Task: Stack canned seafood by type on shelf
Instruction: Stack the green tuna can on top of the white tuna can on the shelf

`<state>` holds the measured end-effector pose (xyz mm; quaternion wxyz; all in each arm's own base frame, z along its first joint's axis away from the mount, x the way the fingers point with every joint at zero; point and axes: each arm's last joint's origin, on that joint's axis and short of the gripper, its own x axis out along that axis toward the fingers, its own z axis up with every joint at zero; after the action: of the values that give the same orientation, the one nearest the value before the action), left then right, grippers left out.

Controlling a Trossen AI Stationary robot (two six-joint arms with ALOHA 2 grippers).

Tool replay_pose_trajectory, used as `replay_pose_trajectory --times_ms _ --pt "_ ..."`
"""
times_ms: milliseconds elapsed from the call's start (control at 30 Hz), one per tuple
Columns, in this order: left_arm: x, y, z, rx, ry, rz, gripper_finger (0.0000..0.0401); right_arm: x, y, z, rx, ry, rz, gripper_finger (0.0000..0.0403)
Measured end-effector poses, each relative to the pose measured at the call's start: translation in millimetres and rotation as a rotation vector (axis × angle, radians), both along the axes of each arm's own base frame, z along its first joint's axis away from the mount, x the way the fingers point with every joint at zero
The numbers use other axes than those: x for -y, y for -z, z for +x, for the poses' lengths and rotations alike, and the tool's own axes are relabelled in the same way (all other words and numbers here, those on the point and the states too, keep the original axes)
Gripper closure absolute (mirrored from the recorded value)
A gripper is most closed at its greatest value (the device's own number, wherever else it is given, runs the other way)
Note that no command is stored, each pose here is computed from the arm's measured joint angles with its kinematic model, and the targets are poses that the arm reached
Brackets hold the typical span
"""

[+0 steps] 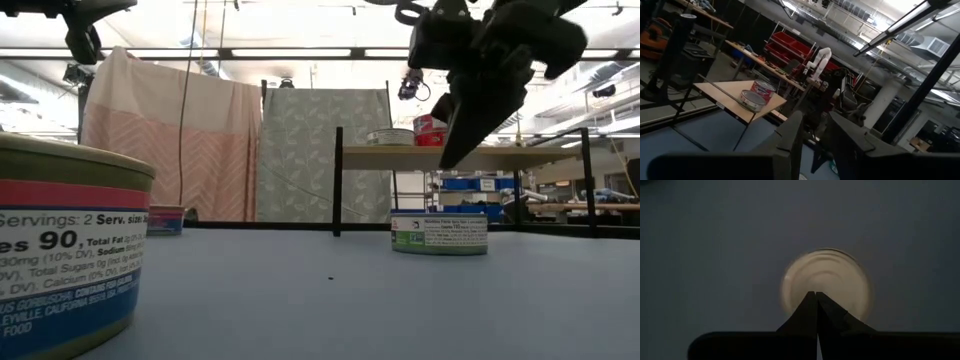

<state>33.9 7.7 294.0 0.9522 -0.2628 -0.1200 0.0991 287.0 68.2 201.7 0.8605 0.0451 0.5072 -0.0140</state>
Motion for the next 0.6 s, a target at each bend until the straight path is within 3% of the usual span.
replay_pose_trajectory --times_ms 333,600 --pt "0 0 0 -0.008 -0.004 0.026 0.0306 -15 -4 -7 0.004 0.029 0.027 0.0398" --pt "0 0 0 -0.008 -0.005 0.028 0.0306 -20 8 -6 -0.035 0.043 -0.023 0.0398"
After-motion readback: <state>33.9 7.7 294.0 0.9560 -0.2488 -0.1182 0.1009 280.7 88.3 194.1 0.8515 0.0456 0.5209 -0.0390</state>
